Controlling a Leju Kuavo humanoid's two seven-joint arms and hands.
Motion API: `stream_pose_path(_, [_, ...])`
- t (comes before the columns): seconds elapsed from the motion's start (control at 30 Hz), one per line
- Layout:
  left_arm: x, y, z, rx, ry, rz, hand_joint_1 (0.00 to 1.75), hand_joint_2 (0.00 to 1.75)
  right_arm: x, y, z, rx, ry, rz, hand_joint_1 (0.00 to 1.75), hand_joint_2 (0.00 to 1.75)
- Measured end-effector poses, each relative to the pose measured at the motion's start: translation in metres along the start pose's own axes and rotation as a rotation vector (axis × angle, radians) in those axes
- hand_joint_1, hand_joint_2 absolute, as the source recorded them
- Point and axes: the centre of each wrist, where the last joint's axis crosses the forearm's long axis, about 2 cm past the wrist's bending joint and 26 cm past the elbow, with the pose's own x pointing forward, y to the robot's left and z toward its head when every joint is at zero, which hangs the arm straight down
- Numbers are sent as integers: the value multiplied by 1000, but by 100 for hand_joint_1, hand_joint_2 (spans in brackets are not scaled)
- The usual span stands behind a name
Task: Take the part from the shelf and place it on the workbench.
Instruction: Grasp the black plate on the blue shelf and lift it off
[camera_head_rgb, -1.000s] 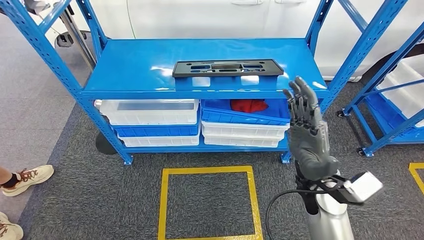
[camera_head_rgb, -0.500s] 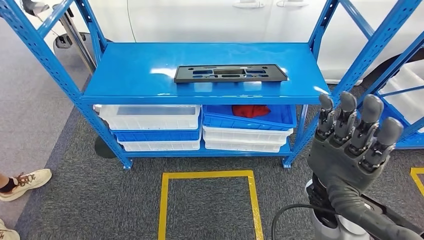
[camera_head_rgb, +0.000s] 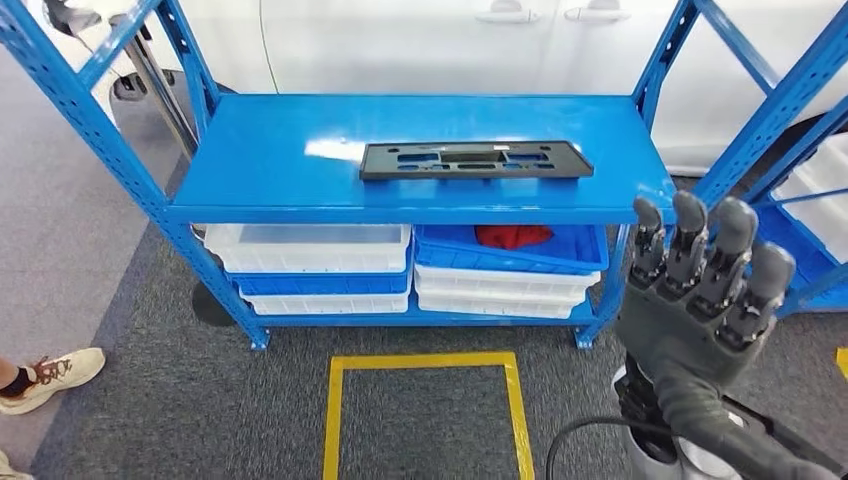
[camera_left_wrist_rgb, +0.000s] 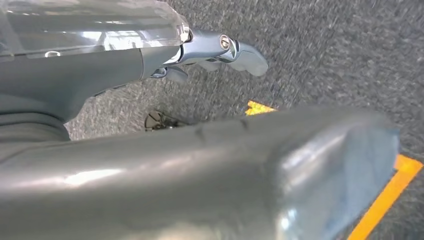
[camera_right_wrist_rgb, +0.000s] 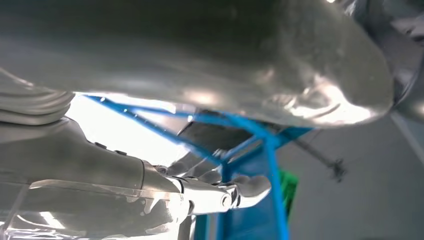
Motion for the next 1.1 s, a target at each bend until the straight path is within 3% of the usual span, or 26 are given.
stream_pose_path(0.1, [1, 0, 0, 0, 1, 2, 0, 0, -4, -1, 5, -13, 24, -3, 0, 0])
stream_pose_path(0.23, [0, 0, 0, -2, 3, 3, 0, 0, -10, -1, 11, -17, 54, -12, 0, 175])
stream_pose_path(0.37, [-4, 2, 1, 1, 8, 3, 0, 0, -13, 0, 15, -27, 70, -31, 0, 0])
stream_pose_path(0.6, [-6, 3, 2, 0, 8, 9, 0, 0, -16, -1, 25, -27, 92, -98, 0, 0])
stream_pose_path(1.1, [-3, -2, 1, -13, 2, 13, 0, 0, -18, -8, 41, -63, 162, -45, 0, 0])
